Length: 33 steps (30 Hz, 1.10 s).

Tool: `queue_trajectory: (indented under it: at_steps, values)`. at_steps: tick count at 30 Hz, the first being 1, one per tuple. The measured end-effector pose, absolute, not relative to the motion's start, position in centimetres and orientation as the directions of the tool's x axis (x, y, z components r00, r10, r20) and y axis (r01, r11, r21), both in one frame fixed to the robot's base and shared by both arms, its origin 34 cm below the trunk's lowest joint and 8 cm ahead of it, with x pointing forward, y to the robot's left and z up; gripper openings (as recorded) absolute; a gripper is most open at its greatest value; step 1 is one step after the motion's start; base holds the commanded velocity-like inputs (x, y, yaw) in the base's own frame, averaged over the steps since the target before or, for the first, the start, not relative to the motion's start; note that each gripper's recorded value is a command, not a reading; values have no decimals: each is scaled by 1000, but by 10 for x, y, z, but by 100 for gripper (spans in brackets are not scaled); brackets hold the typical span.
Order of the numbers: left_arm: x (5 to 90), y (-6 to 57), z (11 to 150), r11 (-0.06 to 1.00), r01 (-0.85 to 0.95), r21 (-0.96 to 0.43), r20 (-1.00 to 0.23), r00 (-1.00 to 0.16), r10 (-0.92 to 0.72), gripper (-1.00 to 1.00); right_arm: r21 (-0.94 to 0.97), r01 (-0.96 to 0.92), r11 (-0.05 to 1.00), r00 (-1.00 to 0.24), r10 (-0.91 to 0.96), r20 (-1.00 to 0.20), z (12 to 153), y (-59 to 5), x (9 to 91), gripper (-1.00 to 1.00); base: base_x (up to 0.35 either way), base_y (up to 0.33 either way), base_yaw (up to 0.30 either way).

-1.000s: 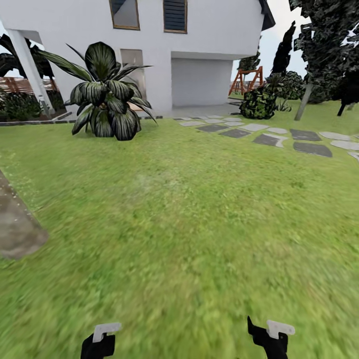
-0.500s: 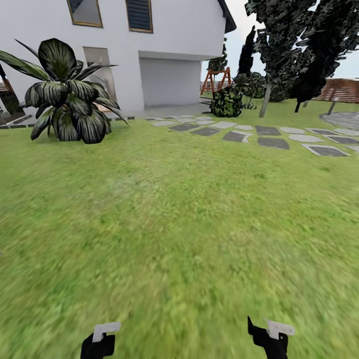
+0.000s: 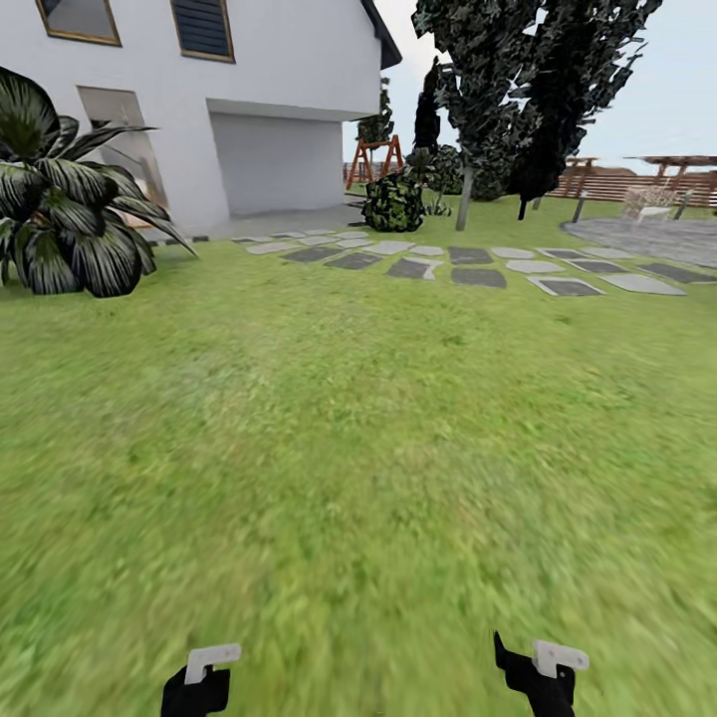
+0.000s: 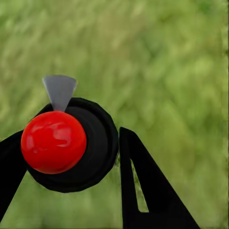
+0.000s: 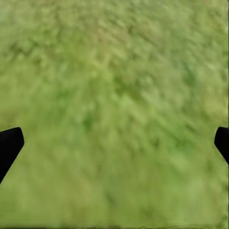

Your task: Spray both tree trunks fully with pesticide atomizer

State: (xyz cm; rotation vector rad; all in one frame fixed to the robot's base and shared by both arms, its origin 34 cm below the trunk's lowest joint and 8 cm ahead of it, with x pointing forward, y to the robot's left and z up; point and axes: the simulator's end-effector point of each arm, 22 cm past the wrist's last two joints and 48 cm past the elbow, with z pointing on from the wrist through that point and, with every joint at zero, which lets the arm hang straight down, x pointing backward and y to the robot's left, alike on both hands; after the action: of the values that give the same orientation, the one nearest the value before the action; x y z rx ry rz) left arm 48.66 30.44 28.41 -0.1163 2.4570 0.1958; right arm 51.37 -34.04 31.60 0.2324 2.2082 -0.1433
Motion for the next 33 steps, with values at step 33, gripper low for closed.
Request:
queue_trajectory:
  at_steps: [33]
  values:
    - [487, 304, 284, 985, -134, 111, -629, -777, -34, -100, -19, 217, 976, -592, 116, -798, 316, -339, 513, 100, -47, -272, -300]
